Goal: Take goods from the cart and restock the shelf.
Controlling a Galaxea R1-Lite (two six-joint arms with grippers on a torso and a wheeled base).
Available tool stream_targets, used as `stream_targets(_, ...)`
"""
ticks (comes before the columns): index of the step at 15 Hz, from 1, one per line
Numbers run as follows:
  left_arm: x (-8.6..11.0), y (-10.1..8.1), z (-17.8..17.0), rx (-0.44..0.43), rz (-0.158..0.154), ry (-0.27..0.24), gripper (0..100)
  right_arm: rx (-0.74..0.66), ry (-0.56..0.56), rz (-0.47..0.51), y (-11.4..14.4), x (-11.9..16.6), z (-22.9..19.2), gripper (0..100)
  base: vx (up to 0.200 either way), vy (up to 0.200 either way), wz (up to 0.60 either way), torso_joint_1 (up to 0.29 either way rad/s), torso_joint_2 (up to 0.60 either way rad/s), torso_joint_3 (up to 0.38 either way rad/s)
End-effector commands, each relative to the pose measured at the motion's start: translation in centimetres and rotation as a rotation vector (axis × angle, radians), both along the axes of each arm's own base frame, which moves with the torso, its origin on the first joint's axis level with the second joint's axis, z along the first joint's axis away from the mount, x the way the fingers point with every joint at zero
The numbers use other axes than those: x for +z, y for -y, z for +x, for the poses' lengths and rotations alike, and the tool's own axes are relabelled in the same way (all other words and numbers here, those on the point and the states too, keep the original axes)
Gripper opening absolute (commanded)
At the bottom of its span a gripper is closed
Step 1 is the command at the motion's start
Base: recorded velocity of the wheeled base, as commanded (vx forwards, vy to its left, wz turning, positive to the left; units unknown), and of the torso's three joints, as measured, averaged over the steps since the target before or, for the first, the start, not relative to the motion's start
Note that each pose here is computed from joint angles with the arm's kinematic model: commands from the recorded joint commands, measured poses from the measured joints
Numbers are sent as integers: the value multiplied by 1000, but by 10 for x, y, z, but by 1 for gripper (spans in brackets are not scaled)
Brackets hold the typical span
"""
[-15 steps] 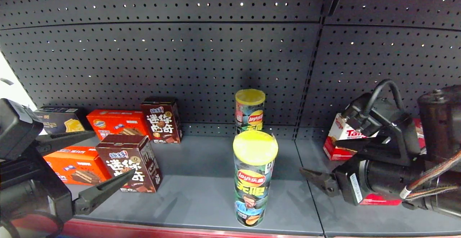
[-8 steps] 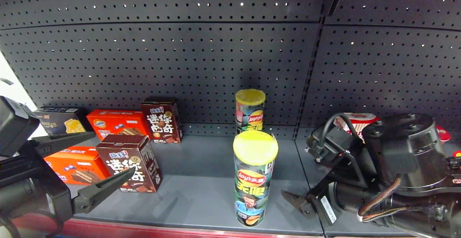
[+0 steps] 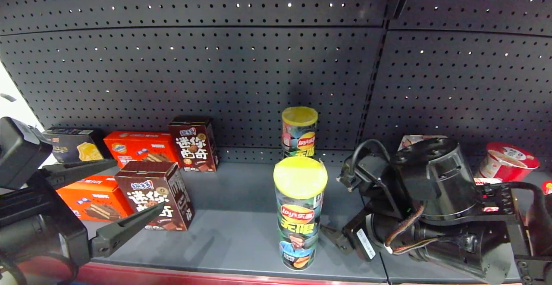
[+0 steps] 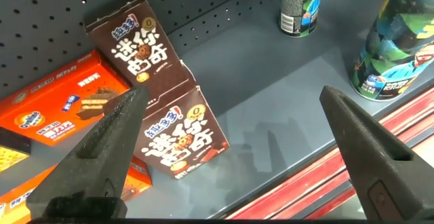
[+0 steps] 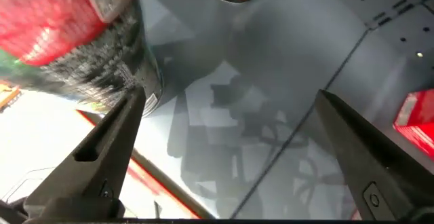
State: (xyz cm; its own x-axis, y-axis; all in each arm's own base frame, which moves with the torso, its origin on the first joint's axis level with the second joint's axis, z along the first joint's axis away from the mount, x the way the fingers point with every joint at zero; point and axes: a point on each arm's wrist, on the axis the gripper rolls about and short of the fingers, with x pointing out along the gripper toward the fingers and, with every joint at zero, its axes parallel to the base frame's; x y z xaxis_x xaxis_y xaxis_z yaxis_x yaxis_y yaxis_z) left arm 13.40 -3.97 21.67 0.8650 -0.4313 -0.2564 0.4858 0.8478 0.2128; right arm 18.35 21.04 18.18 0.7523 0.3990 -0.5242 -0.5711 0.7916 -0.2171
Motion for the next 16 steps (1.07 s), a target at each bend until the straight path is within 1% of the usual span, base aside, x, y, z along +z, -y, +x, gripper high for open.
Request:
stream_targets(1, 0, 0, 0, 0, 1, -2, 100, 1, -11, -13, -6, -5, 5, 100, 0, 0, 0, 0, 0, 0)
stream_targets(6, -1, 0, -1, 0, 1, -2, 100, -2, -11, -15, -3, -5, 3, 100, 0, 0, 0, 0, 0, 0)
stream_targets(8, -3, 0, -1, 0, 3, -8, 100, -5, -14, -18, 2, -6, -1, 100, 0, 0, 0, 0, 0, 0)
stream_targets(11, -10, -2, -6, 1, 7, -23, 100, -27, 35, 43, 14, 14, -4, 100, 0, 0, 0, 0, 0, 0)
stream_targets(13, -11, -4, -13, 12, 0, -11, 100, -85, 100, 105, 30, 37, -3, 100, 0, 0, 0, 0, 0, 0)
stream_targets(14, -12, -7, -20, 20, -5, 3, 100, -135, 154, 166, 47, 56, -4, 100, 0, 0, 0, 0, 0, 0)
stream_targets(15, -13, -8, -23, 25, -9, 6, 100, -160, 177, 188, 57, 64, -5, 100, 0, 0, 0, 0, 0, 0)
stream_targets(16, -16, -13, -32, 52, -20, 18, 100, -218, 220, 224, 78, 76, -10, 100, 0, 0, 0, 0, 0, 0)
